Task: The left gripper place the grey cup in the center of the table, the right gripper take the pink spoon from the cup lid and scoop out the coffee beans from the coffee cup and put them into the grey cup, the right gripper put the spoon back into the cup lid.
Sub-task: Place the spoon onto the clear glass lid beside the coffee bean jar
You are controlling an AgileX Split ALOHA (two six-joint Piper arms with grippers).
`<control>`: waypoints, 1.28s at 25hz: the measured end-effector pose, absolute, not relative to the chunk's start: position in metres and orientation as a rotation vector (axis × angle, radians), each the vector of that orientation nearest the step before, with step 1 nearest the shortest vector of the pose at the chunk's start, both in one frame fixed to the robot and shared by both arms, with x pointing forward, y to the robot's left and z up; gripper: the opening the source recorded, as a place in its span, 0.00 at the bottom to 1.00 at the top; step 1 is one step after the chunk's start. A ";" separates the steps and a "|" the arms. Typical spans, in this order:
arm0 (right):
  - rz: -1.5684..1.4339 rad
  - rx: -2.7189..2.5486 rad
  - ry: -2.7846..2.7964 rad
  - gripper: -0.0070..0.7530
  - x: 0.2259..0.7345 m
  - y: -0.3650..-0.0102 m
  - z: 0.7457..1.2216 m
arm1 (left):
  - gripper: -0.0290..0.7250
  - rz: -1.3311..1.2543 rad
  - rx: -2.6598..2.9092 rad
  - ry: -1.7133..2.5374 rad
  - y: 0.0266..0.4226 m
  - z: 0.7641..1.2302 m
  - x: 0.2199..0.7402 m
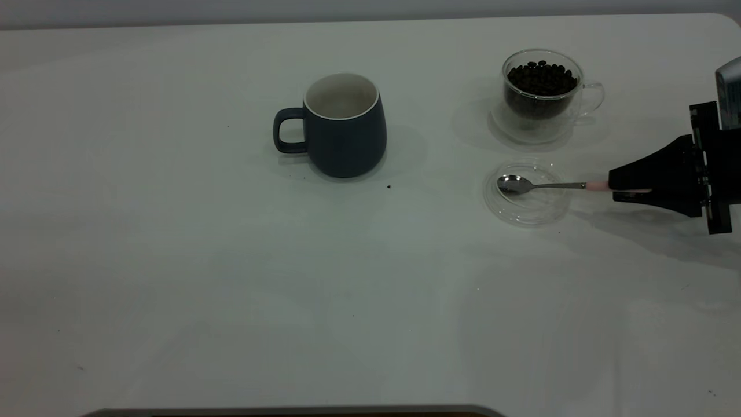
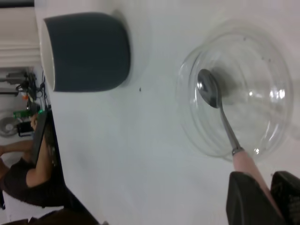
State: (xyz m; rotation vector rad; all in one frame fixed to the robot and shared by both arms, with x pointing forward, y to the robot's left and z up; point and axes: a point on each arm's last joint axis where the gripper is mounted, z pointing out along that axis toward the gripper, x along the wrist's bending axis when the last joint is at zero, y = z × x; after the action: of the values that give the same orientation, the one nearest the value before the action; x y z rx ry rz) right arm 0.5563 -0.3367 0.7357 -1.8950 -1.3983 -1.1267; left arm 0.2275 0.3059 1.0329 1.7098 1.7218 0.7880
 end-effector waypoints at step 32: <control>-1.153 -1.886 -1.419 0.69 0.558 -0.329 0.731 | 0.82 0.789 1.709 1.721 0.306 1.033 0.227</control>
State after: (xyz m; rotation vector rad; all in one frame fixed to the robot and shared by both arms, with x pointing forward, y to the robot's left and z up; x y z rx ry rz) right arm 0.5584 -0.3290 0.7306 -1.8856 -1.4193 -1.1530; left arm 0.2274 0.3059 1.0329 1.7092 1.7213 0.7886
